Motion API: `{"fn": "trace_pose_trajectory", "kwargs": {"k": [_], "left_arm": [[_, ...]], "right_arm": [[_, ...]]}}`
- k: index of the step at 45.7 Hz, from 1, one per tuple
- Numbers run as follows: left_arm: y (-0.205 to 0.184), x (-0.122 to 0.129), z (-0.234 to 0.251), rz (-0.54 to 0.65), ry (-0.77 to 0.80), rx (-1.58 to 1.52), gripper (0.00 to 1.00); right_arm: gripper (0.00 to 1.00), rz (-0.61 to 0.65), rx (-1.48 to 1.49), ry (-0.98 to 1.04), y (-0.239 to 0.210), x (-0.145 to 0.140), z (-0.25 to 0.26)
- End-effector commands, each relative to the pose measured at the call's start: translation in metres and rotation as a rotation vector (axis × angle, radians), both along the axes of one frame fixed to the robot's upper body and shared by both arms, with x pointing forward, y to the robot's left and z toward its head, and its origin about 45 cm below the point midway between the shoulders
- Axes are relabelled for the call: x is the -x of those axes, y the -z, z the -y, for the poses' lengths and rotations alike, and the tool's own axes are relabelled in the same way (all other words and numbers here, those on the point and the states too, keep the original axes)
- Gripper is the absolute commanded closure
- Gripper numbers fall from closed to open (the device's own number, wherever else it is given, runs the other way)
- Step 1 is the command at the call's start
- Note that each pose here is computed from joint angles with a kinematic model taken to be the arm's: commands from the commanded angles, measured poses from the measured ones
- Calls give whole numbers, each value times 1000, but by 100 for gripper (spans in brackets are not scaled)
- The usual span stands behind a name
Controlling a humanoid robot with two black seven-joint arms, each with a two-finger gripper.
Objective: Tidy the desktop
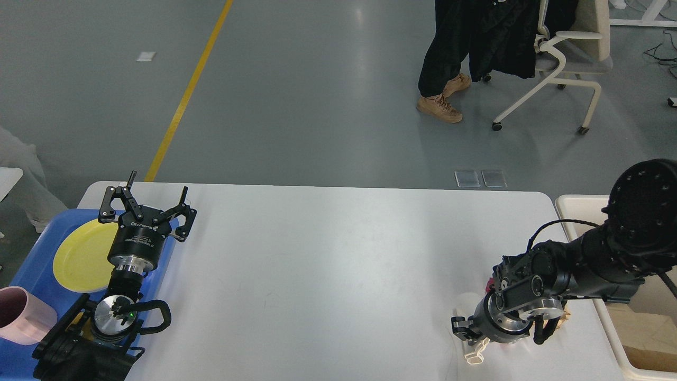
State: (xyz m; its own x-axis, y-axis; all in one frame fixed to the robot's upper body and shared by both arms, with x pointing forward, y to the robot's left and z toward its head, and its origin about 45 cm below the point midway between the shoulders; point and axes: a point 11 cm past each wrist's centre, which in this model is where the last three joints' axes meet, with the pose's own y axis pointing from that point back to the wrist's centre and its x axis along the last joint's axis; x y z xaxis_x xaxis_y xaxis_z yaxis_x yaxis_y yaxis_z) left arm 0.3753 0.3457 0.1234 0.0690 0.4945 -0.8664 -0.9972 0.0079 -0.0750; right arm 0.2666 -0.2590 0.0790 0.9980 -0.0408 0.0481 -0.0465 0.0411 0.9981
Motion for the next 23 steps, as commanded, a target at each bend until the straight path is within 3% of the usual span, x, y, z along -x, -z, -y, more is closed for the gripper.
{"fn": "trace_pose_trajectory", "kwargs": {"k": [1, 5, 23], "left_arm": [[0, 0, 0, 0, 0, 0, 4], [0, 0, 0, -1, 1, 0, 4], [0, 0, 0, 0, 0, 0, 4]], "right_arm": [[100, -3, -1, 1, -4, -1, 0], [100, -18, -6, 5, -17, -3, 1], [100, -94, 15, 180, -184, -35, 26]]}}
